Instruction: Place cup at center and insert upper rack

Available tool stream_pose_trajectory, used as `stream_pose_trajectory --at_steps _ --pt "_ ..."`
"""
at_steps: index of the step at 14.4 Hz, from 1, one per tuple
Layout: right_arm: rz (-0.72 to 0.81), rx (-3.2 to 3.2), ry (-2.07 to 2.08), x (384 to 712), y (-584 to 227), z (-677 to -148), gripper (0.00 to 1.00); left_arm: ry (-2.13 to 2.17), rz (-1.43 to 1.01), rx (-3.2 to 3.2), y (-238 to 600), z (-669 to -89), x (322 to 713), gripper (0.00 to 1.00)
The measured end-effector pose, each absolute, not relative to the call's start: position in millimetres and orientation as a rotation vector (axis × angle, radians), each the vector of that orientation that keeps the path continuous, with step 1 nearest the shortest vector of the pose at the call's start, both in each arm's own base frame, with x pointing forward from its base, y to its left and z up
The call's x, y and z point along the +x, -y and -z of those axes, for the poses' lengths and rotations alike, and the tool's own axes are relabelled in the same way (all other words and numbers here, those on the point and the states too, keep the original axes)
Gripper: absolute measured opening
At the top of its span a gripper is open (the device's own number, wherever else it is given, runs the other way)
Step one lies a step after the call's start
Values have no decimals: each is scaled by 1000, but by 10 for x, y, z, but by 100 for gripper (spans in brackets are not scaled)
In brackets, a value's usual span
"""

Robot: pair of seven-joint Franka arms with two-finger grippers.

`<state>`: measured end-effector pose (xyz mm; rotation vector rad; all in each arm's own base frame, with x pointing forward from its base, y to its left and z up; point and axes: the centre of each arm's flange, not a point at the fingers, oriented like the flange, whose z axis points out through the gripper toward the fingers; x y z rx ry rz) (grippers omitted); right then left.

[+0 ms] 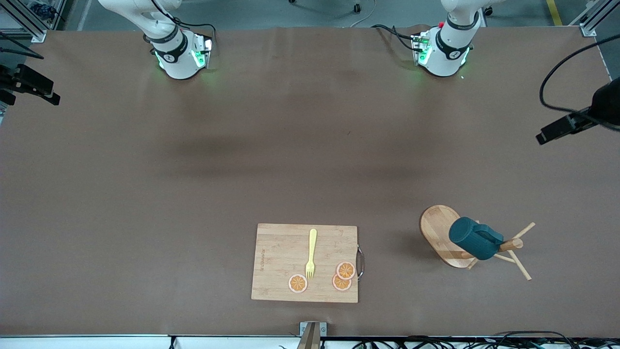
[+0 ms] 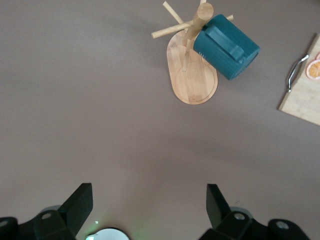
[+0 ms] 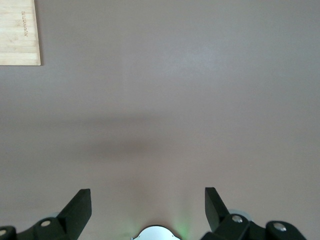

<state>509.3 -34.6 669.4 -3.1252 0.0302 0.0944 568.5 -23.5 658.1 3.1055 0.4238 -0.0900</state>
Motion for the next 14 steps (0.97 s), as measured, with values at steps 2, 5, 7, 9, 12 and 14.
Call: stream_pose_trajectory --at_steps 2,5,7,9,12,14 --pt "-93 -3125 -32 5093 352 -6694 100 -350 80 3131 177 -6685 5537 100" --pt "-86 -3126 -32 5098 353 -6698 100 -300 106 3151 111 -6662 5387 100" --pt "-84 -3126 -32 5099 352 -6699 100 -273 125 3156 67 -6618 5328 100" --pt "-80 -3126 -30 5102 347 -6701 100 -258 121 3157 58 -6574 5285 100" --pt "-75 -3126 -28 5107 339 -6704 100 -176 81 3157 80 -6538 5130 100" --pt "-74 -3127 -27 5107 337 -6704 100 -148 70 3157 99 -6595 4980 100"
